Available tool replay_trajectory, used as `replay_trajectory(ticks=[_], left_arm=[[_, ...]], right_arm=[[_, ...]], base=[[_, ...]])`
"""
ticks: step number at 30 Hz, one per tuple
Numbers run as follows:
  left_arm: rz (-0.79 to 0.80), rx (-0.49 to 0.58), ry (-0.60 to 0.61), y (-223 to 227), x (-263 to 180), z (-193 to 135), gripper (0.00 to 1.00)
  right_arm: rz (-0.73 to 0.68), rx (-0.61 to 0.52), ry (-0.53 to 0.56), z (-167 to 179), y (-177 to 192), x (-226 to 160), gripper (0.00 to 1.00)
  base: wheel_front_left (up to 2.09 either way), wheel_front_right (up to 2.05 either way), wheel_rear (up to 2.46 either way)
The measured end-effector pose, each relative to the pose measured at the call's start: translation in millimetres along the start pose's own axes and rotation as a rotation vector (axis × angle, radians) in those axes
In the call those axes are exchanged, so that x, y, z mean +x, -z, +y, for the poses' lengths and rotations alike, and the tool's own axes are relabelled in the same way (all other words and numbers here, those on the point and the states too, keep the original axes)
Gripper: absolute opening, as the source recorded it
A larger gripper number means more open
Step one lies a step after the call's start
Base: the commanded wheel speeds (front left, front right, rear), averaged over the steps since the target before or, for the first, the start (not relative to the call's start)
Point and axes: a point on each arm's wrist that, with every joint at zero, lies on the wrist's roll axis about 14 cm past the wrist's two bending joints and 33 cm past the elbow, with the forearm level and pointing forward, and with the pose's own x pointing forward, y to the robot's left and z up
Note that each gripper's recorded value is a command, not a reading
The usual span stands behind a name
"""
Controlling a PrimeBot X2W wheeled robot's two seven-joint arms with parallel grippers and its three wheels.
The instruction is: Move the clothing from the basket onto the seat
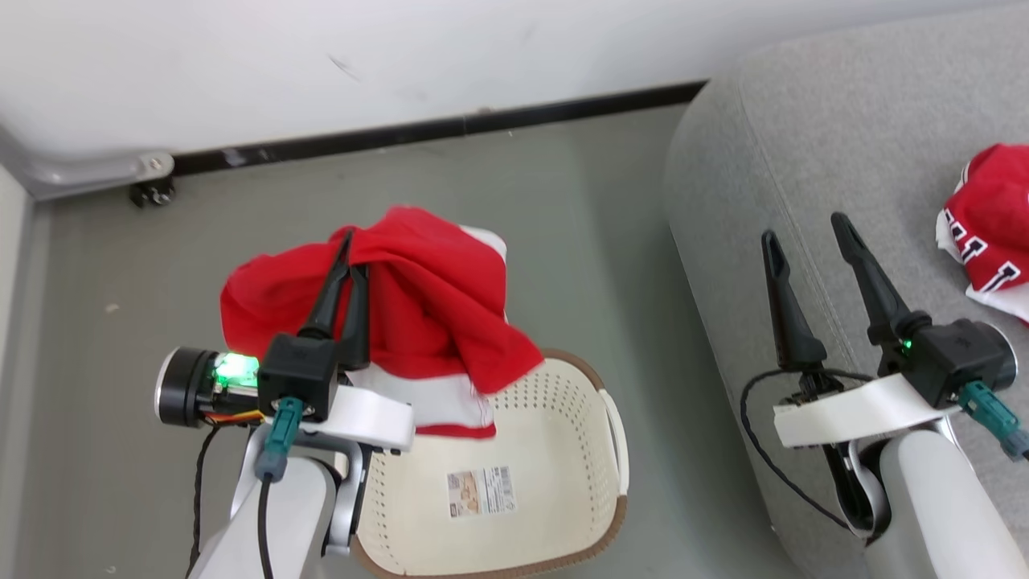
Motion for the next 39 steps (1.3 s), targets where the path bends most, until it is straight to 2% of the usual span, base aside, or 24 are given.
replay_trajectory(ticks=[9, 13, 22, 31, 39], left_arm=[[-0.047, 0.026, -0.005, -28, -26, 9, 0.00], [-0.083, 0.038, -0.007, -44, -33, 13, 0.00], [-0.156, 0.073, 0.038, -75, -49, 11, 0.00], [-0.203, 0.088, 0.089, -95, -59, 2, 0.00], [-0.227, 0.088, 0.114, -106, -63, -9, 0.00]], right_arm=[[-0.027, -0.030, -0.090, 24, -17, -6, 1.00], [-0.005, -0.030, -0.136, 39, -13, -15, 1.00], [0.029, -0.080, -0.308, 86, -13, -27, 1.00], [0.057, -0.115, -0.532, 147, -15, -50, 1.00], [0.038, -0.057, -0.678, 187, -31, -75, 1.00]], base=[[0.00, 0.00, 0.00], [0.00, 0.00, 0.00], [0.00, 0.00, 0.00], [0.00, 0.00, 0.00], [0.00, 0.00, 0.00]])
